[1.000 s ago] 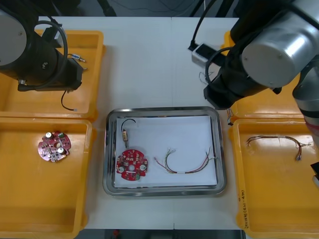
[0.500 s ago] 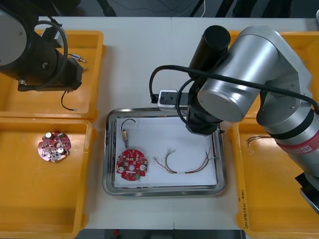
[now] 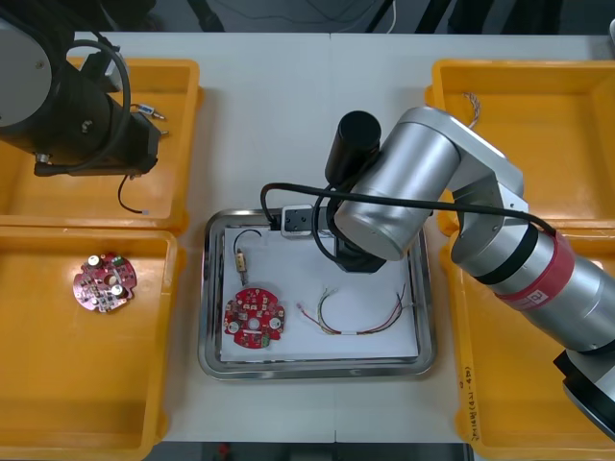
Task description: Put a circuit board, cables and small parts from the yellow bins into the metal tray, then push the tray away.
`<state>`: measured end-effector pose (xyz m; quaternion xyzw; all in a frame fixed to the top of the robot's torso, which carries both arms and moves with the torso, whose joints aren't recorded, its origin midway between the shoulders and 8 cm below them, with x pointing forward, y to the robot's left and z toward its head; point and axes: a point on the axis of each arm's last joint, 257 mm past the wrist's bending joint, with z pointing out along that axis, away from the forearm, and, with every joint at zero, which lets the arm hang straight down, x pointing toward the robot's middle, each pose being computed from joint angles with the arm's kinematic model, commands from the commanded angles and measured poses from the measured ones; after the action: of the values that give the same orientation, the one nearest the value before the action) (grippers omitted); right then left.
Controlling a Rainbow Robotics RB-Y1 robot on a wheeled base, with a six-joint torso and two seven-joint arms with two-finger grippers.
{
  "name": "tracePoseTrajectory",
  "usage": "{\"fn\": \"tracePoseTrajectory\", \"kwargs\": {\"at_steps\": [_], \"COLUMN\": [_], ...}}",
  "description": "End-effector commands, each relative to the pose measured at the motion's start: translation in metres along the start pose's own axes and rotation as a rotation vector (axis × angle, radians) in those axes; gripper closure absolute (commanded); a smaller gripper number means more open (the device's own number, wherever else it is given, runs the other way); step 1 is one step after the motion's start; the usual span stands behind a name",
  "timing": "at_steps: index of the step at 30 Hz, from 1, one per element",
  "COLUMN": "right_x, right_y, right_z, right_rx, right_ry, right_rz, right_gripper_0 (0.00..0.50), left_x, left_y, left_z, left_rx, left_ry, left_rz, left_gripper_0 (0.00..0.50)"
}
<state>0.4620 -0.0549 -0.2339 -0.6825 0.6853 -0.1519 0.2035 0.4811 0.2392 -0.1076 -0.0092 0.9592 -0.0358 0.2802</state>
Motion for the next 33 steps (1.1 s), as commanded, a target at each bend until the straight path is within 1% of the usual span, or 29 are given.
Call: {"fn": "tracePoseTrajectory", "kwargs": {"at_steps": [1,4,6,9,11,16,17,18,19,20,21,22,25,30,33], "right_x": [-0.013,-0.014,-0.016,-0.018,-0.021,-0.02,-0.02,-0.02,-0.021,-0.022,-0.022,-0.022,-0.021,-0.02,-0.017], "right_y": [0.018,0.025,0.028,0.03,0.029,0.027,0.026,0.026,0.024,0.023,0.021,0.02,0.016,0.013,0.016], "right_z": [0.016,0.026,0.03,0.034,0.035,0.035,0.035,0.035,0.033,0.031,0.029,0.027,0.022,0.003,-0.005], "right_rx": [-0.032,-0.058,-0.061,-0.056,-0.05,-0.044,-0.042,-0.042,-0.037,-0.034,-0.031,-0.027,-0.025,-0.021,-0.026], "right_ry": [-0.012,-0.019,-0.023,-0.03,-0.043,-0.04,-0.04,-0.04,-0.044,-0.048,-0.05,-0.052,-0.05,-0.048,-0.032], "right_rz": [-0.046,-0.037,-0.043,-0.042,-0.033,-0.021,-0.017,-0.016,-0.013,-0.01,-0.006,-0.002,0.01,0.011,0.01], "right_gripper_0": [0.5,0.5,0.5,0.5,0.5,0.5,0.476,0.462,0.298,0.159,0.049,0.0,0.0,0.0,0.0], "left_x": [0.004,0.004,0.004,0.004,0.004,0.004,0.004,0.003,0.004,0.003,0.003,0.003,0.003,0.004,0.004], "left_y": [-0.009,-0.009,-0.009,-0.009,-0.009,-0.009,-0.009,-0.009,-0.009,-0.009,-0.009,-0.008,-0.009,-0.009,-0.009], "left_z": [-0.003,-0.003,-0.004,-0.004,-0.004,-0.004,-0.004,-0.004,-0.004,-0.004,-0.004,-0.004,-0.004,-0.005,-0.004], "left_rx": [0.014,0.015,0.014,0.014,0.014,0.014,0.014,0.015,0.014,0.015,0.015,0.015,0.017,0.016,0.016], "left_ry": [-0.003,-0.003,-0.003,-0.003,-0.004,-0.004,-0.003,-0.005,-0.003,-0.005,-0.005,-0.005,-0.003,-0.003,-0.002], "left_rz": [-0.031,-0.029,-0.03,-0.03,-0.03,-0.03,-0.031,-0.031,-0.031,-0.031,-0.031,-0.033,-0.032,-0.031,-0.033], "left_gripper_0": [0.5,0.5,0.5,0.5,0.5,0.5,0.5,0.5,0.5,0.5,0.5,0.5,0.5,0.5,0.5]}}
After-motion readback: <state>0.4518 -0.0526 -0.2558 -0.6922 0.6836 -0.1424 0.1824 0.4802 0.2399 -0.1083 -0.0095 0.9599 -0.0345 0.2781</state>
